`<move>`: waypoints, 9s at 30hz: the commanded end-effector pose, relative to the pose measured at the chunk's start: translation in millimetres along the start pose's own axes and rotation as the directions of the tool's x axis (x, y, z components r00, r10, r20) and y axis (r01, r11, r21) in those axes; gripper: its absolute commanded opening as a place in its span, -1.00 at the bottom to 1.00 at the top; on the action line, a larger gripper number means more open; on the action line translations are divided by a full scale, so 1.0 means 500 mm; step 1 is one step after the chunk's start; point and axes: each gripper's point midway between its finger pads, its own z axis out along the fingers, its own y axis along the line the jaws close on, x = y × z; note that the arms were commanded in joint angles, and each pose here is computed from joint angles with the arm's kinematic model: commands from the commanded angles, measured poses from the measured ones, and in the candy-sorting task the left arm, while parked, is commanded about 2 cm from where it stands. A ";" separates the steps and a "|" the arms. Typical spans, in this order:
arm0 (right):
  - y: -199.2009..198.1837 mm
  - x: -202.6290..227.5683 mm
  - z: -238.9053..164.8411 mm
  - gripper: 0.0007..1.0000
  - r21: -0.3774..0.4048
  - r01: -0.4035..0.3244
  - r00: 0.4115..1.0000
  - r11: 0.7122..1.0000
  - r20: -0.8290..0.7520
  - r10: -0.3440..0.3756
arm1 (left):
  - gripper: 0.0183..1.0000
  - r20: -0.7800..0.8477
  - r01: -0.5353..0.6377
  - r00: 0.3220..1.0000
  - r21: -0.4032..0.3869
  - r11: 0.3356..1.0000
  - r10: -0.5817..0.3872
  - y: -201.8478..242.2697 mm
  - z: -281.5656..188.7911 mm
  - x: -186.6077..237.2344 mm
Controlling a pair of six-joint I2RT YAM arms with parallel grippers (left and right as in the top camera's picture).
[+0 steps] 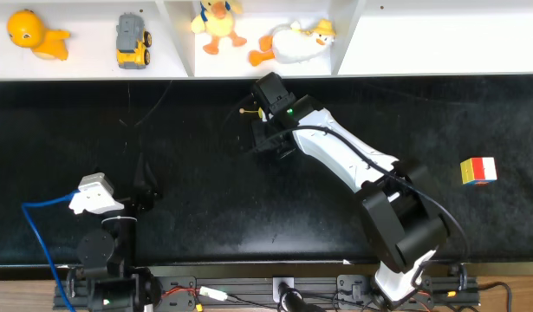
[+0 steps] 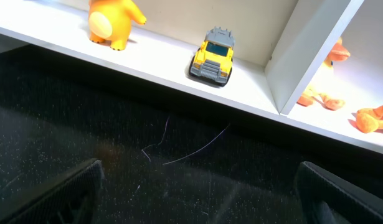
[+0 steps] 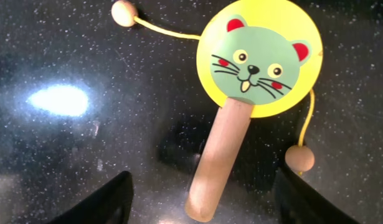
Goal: Store Toys
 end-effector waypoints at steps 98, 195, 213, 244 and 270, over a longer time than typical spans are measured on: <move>-0.458 -0.051 -0.327 -0.91 0.101 -0.199 0.911 0.975 0.386 0.145 | 1.00 0.003 -0.020 1.000 0.019 1.000 0.020 -0.006 0.000 0.003; -0.313 0.176 -0.641 0.99 0.151 -0.356 0.873 0.922 0.406 0.270 | 1.00 0.003 -0.020 1.000 0.019 1.000 0.020 -0.006 0.000 0.003; -0.502 0.181 -0.606 1.00 0.351 -0.522 0.844 0.778 0.345 0.410 | 1.00 0.003 -0.020 1.000 0.019 1.000 0.020 -0.006 0.000 0.003; -0.793 0.282 -0.403 0.98 0.277 -0.508 0.851 0.816 0.015 0.525 | 1.00 0.003 -0.020 1.000 0.019 1.000 0.020 -0.006 0.000 0.003; -0.842 0.335 -0.325 0.99 0.340 -0.449 0.842 0.827 -0.148 0.518 | 1.00 0.003 -0.020 1.000 0.019 1.000 0.020 -0.006 0.000 0.003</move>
